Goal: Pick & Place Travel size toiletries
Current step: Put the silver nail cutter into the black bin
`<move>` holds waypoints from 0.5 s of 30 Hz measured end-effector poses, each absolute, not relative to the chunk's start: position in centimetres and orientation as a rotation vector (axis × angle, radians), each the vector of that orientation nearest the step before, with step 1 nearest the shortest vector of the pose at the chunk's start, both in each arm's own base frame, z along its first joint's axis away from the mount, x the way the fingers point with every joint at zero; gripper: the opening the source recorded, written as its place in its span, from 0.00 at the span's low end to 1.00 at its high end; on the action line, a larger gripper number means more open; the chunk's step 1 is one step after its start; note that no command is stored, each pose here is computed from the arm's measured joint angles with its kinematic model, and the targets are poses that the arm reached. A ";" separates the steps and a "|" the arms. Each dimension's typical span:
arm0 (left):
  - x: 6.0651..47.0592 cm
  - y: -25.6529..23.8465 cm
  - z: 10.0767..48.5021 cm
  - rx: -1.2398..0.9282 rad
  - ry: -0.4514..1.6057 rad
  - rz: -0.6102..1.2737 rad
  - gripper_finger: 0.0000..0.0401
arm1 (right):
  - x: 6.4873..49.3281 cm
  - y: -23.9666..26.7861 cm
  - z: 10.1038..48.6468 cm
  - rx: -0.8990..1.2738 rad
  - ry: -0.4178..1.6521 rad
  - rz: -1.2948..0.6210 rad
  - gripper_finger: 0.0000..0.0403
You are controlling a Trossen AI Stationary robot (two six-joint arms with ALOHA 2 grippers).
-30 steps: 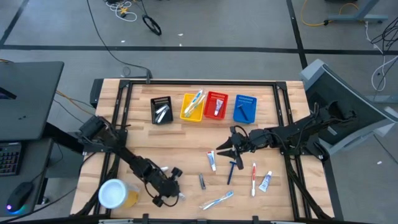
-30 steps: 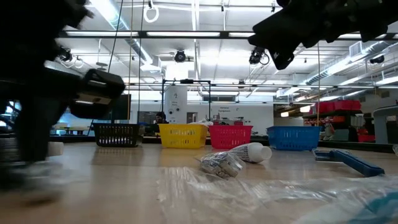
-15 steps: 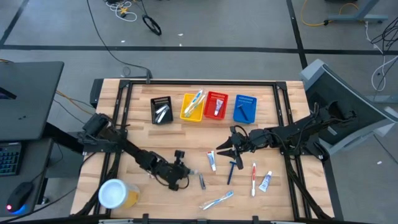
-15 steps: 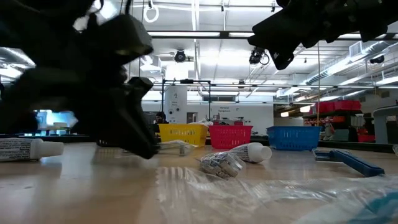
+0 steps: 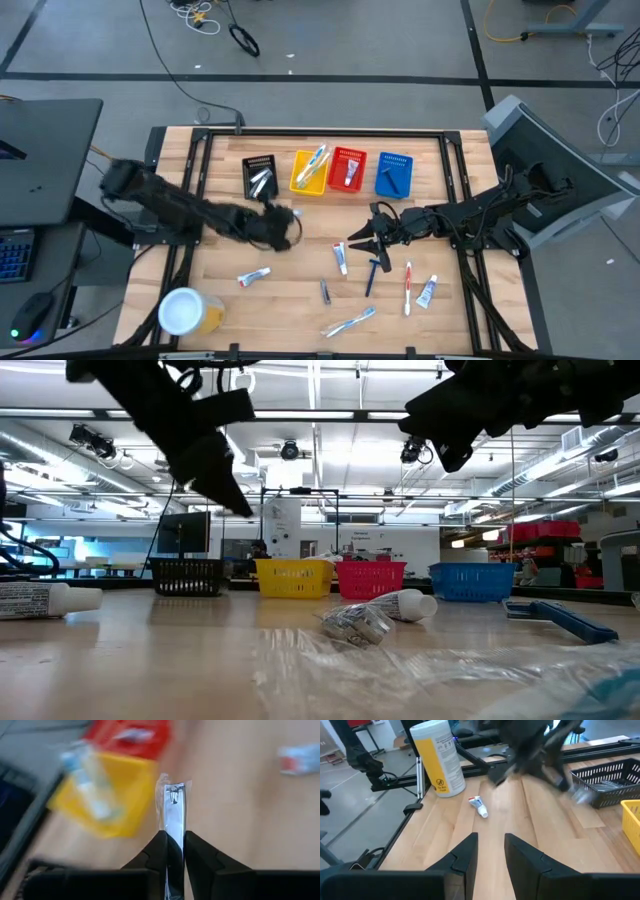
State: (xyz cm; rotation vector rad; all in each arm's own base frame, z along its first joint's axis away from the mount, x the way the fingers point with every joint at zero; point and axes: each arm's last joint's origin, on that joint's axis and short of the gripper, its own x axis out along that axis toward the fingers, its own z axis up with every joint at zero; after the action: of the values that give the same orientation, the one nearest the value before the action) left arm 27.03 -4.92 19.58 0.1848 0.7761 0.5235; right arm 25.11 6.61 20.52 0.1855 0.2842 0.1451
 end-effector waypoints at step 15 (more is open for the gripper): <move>22.7 5.9 20.9 -0.252 0.891 1.043 0.15 | 25.1 6.6 20.5 0.182 0.281 0.123 0.26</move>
State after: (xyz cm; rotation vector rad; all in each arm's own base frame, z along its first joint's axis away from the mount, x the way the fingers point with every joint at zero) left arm 22.72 5.89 20.90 -0.2523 0.8908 1.0425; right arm 25.12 6.56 20.52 0.1824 0.2811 0.1229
